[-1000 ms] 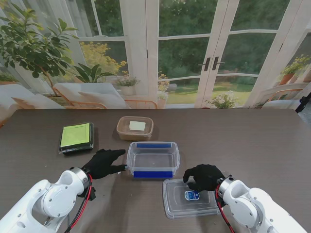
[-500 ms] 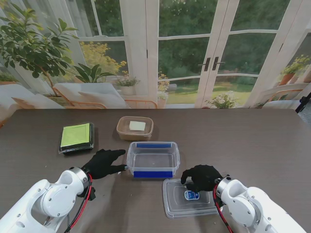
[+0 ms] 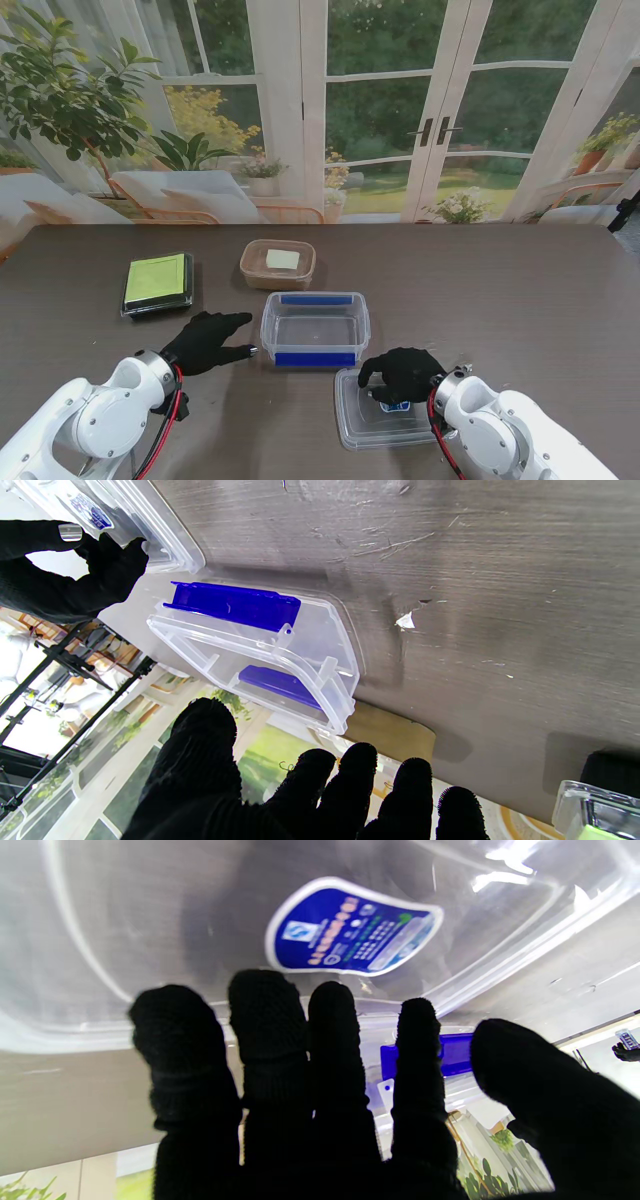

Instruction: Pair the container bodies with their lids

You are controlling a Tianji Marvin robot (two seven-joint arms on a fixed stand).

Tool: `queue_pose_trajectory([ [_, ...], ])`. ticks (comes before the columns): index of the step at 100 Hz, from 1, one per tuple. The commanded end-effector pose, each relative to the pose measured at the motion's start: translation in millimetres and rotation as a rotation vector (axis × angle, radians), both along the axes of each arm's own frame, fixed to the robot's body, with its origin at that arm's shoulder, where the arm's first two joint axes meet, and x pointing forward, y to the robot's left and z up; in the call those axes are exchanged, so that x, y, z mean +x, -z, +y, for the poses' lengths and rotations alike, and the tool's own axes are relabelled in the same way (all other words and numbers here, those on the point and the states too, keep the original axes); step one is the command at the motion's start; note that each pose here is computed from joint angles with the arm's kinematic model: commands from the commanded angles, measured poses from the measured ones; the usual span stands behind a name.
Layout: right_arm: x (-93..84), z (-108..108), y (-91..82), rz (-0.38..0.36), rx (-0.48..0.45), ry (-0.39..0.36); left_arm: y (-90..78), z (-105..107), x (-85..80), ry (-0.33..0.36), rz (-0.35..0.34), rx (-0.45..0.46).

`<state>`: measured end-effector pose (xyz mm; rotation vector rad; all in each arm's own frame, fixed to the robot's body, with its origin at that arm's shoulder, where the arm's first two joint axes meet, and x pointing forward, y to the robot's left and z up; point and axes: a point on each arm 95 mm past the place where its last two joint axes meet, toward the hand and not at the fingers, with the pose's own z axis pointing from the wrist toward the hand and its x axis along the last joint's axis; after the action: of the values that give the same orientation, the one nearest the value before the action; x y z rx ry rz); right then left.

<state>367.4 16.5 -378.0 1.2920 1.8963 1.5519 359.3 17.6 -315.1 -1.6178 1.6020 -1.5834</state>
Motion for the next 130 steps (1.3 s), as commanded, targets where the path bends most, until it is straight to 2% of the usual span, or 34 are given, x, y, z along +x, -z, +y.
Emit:
queue_pose_trajectory([
  [1, -14.9, 3.8, 20.3, 0.069, -0.03, -0.016, -0.2, -0.9, -3.5, 0.012, 0.013, 0.006],
  [67, -24.6, 29.6, 25.7, 0.125, -0.01, -0.07, -3.6, 2.8, -10.0, 0.014, 0.01, 0.031],
  [125, -38.8, 57.1, 18.9, 0.156, 0.034, -0.097, -7.2, 9.5, -20.2, -0.002, 0.004, 0.042],
  [130, -42.4, 55.6, 7.2, 0.148, 0.041, -0.099, -7.3, 10.0, -20.7, -0.003, 0.003, 0.043],
])
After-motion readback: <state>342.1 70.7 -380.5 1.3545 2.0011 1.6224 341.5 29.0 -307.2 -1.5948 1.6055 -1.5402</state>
